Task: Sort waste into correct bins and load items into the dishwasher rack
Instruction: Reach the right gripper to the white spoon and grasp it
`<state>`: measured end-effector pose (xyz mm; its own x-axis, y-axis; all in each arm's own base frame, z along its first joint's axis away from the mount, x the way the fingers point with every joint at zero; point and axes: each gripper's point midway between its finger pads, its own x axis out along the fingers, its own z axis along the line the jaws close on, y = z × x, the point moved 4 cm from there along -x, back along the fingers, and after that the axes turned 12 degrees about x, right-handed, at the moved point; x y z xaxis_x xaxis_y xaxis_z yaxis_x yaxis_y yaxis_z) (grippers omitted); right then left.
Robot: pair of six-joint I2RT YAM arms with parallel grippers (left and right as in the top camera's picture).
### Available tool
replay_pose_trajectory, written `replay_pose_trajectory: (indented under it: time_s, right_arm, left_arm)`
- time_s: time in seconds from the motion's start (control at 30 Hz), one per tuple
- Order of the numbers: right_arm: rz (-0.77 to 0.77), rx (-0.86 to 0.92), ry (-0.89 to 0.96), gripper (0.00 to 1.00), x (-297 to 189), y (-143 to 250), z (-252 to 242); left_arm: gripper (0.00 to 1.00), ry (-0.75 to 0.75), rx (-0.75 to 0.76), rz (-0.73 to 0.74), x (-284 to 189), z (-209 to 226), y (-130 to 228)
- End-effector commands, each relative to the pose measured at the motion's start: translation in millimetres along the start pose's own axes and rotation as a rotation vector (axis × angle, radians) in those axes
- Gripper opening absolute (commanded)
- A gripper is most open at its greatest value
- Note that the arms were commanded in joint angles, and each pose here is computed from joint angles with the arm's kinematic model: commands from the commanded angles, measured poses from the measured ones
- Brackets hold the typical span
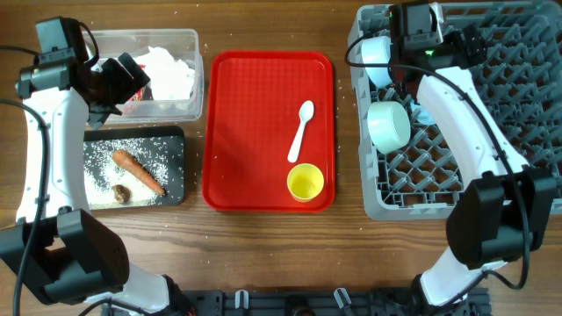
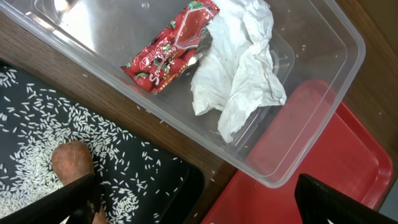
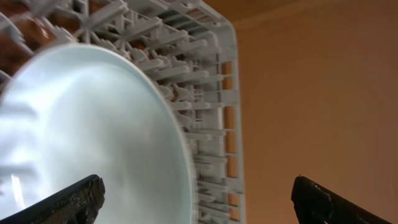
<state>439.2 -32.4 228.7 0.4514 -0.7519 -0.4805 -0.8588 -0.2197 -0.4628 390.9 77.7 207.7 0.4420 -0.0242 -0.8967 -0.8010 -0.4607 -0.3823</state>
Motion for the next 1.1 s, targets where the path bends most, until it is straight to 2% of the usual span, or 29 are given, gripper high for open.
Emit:
replay_pose_trajectory:
  time_s: [0.0, 0.1, 0.17, 0.2, 0.27, 0.33, 0.43, 0.5, 0.7, 0.9, 1.07]
  right_arm:
    - [-0.095, 0.137, -0.215, 1.0, -42, -17, 11]
    - [-0.206, 0.202, -0.602, 1.0, -108, -32, 40]
    - [-0.226, 0.23, -0.813, 1.0, -140, -34, 55]
    - [-0.227, 0.237, -0.989, 1.0, -164, -34, 68]
    - [-0.169, 0.287, -1.264, 1.0, -195, -34, 87]
    - [-0.084, 0.375, -1.371, 1.0, -200, -35, 102]
    - [0.026, 0.461, -1.353, 0.89, -181, -36, 133]
    - [0.124, 0.508, -1.314, 0.85, -162, -31, 159]
    - [0.268, 0.38, -1.264, 0.8, -119, 2, 229]
    - [0.308, 0.237, -1.235, 0.71, -93, 29, 267]
    - [0.238, 0.165, -1.249, 0.61, -86, 29, 279]
  left_arm:
    - [1.0, -0.004, -0.004, -0.015, -5, 1, -2]
    - [1.0, -0.004, -0.004, -0.015, -5, 1, -2]
    - [1.0, -0.004, -0.004, -0.016, -5, 1, -2]
    - [1.0, -0.004, -0.004, -0.015, -5, 1, -2]
    - [1.0, -0.004, -0.004, -0.015, -5, 1, -2]
    - [1.0, -0.004, -0.004, -0.016, -5, 1, -2]
    - [1.0, -0.004, -0.004, -0.015, -5, 1, -2]
    - [1.0, -0.004, -0.004, -0.016, -5, 1, -2]
    - [1.0, -0.004, -0.004, -0.015, -5, 1, -2]
    - [1.0, -0.004, -0.004, -0.015, -5, 1, -2]
    - [1.0, -0.004, -0.004, -0.015, -5, 1, -2]
